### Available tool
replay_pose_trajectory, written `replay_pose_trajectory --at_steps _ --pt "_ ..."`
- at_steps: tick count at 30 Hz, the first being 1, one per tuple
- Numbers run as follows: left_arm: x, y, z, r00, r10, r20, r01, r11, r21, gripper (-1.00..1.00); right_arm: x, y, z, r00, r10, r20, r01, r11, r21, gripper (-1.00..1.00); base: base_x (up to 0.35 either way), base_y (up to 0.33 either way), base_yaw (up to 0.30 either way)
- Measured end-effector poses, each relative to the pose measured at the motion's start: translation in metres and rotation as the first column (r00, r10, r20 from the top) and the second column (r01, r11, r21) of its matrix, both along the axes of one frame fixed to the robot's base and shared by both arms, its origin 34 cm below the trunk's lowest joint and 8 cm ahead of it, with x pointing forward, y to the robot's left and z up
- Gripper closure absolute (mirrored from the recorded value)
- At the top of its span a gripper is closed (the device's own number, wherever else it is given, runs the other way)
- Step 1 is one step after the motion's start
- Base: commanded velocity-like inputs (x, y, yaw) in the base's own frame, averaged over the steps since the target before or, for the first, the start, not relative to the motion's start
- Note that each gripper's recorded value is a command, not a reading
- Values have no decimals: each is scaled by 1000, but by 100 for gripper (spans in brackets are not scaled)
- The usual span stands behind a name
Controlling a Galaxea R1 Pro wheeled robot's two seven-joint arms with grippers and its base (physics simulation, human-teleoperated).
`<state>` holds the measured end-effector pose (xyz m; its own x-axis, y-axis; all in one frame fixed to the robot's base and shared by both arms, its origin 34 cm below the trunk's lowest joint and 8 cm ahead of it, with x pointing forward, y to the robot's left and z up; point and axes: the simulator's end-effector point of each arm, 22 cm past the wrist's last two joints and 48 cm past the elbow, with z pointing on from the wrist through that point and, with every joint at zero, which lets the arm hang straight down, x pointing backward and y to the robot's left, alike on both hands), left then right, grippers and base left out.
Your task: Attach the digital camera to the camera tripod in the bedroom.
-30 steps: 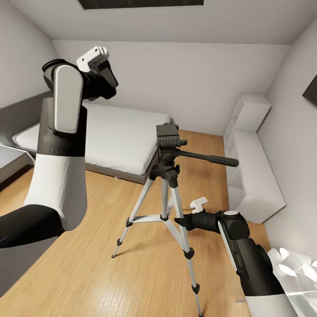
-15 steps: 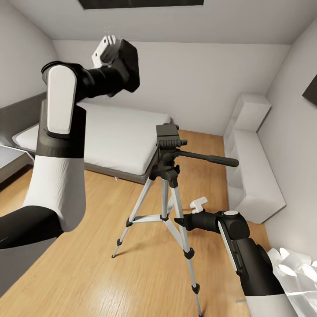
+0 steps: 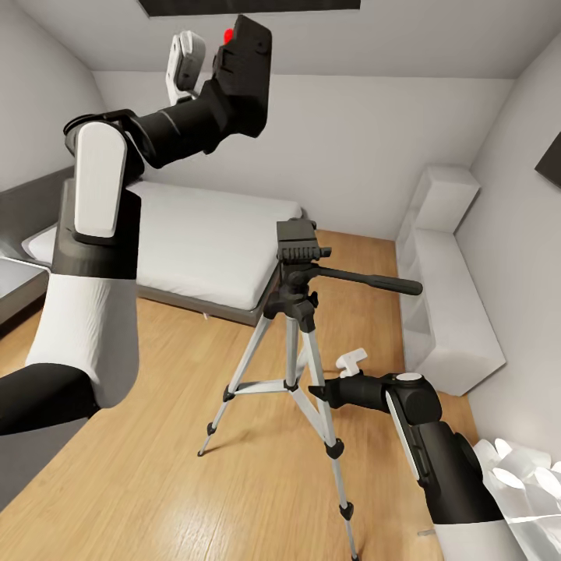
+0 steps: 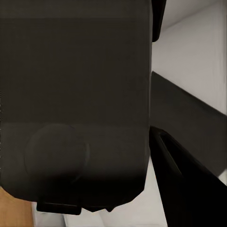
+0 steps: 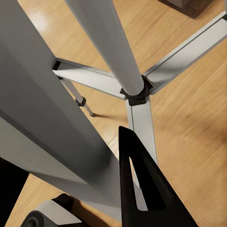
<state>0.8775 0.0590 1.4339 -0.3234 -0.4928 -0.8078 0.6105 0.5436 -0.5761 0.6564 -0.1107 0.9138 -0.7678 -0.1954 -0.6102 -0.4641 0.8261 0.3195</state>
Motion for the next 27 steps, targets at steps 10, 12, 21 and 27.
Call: replay_pose_trajectory --at_steps 10,12,21,27 --pt "-3 -29 -23 1000 1 27 -5 987 163 100 0 0 0 1000 0 -1 0 1000 0 100 0 0 0" --pt "0 -33 -34 999 27 39 -35 972 233 100 0 0 0 1000 0 0 0 1000 0 100 0 0 0" --pt "8 -29 -49 994 81 69 -100 934 344 100 0 0 0 1000 1 1 -1 1000 0 100 0 0 0" --pt "8 -29 -54 994 78 72 -99 925 367 100 0 0 0 1000 1 1 -1 1000 0 100 0 0 0"
